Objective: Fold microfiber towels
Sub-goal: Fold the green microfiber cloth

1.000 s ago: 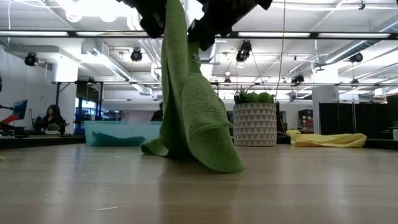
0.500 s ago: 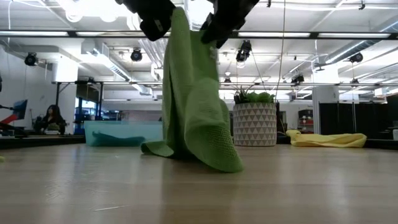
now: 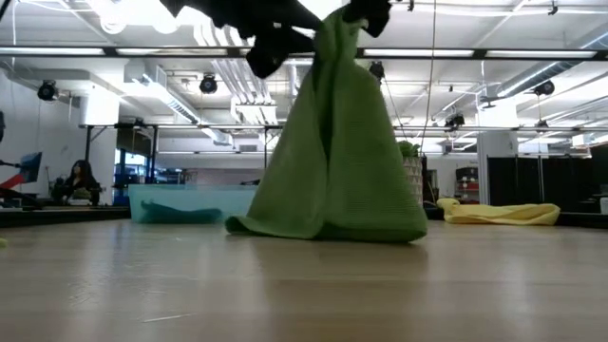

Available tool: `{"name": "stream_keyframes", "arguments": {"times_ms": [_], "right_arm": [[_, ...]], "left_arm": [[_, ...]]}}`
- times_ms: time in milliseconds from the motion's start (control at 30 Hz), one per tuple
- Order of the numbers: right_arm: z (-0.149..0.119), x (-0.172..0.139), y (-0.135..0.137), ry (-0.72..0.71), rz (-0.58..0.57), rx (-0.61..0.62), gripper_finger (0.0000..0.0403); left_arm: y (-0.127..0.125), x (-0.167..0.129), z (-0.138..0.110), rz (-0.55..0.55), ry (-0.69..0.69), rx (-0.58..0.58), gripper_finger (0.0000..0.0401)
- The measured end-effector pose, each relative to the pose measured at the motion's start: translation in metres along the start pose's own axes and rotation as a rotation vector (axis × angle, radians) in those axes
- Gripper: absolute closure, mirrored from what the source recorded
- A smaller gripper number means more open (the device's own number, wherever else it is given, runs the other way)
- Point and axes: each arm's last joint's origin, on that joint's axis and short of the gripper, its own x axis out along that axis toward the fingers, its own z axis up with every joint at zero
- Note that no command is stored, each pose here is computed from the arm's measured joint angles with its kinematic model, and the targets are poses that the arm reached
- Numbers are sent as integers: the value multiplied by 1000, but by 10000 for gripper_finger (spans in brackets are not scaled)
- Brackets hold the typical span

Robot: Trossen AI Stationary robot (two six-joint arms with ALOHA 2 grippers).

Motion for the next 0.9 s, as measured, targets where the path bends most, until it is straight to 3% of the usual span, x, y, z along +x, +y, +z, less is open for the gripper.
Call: {"name": "stream_keyframes", "arguments": {"times_ms": [200, 433, 900], "right_arm": [[-3, -16, 13, -4, 3, 33, 394], [-4, -29, 19, -36, -31, 109, 394], [-6, -47, 22, -86, -53, 191, 394]], "left_arm": [[6, 25, -5, -67, -10, -57, 197], [15, 52, -13, -39, -18, -192, 191], [21, 56, -26, 336, -48, -280, 191]]}}
